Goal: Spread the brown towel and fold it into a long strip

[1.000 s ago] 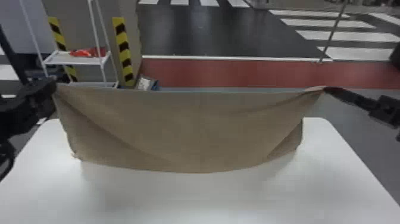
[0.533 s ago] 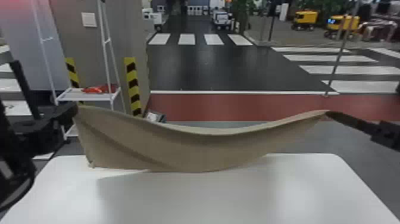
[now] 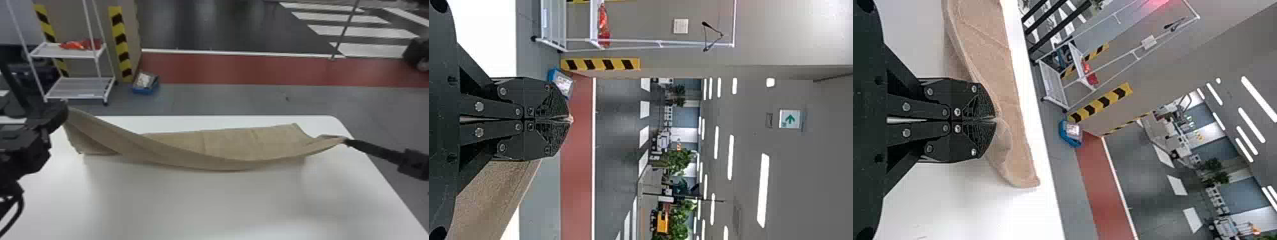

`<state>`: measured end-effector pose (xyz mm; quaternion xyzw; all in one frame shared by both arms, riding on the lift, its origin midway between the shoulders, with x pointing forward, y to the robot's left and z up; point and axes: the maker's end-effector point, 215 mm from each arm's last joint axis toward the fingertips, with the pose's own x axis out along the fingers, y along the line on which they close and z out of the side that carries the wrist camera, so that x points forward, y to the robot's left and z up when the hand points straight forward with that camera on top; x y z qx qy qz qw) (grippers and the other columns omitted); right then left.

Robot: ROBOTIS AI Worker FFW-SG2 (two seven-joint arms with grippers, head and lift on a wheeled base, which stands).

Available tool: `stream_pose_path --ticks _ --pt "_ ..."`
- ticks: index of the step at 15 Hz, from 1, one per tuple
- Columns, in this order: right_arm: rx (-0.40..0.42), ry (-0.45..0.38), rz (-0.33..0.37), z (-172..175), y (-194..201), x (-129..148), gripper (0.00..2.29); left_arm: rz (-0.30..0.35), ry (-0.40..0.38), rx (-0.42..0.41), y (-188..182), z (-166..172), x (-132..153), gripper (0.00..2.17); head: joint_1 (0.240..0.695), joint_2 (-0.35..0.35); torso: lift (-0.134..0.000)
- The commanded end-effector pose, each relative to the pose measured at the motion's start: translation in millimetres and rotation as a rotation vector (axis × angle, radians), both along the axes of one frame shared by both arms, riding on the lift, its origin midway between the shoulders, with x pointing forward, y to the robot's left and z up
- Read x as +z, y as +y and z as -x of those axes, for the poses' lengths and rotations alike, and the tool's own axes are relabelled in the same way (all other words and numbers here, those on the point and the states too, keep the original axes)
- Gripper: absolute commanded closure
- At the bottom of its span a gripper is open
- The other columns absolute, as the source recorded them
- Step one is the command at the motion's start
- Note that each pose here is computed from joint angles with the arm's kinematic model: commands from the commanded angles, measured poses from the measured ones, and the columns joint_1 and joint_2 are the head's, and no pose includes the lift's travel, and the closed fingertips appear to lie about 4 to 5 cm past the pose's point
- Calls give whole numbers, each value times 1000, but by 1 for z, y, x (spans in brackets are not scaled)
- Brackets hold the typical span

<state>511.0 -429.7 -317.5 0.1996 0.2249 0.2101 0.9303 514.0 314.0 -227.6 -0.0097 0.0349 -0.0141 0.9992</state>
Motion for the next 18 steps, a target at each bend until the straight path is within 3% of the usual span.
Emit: stream_pose_path --ticks 1,2,4,8,10,13,15,18 --pt "-4 49 -31 23 -11 -15 1477 -11 38 8 -2 28 -27 1420 661 -117 -123" --pt "-3 44 -36 34 -18 -14 1477 -33 74 8 -1 41 -38 1420 695 -134 -123" --pt "1 46 -14 53 -26 -13 1477 -99 196 28 6 68 -63 1420 695 -145 -123" --pt "19 82 -46 101 -24 -2 1467 -119 306 53 19 100 -77 1420 695 -162 -123" --pt "22 113 -53 112 -20 -9 1463 -125 319 51 20 106 -80 1420 695 -162 -123" --pt "39 152 -56 102 -5 -29 1366 -115 310 35 11 95 -80 1420 695 -161 -123" --pt "46 146 -91 76 3 -28 1369 -111 294 42 14 74 -79 1420 695 -155 -123" --pt "22 172 -119 35 4 -37 1372 -105 324 63 29 47 -100 1420 695 -124 -123"
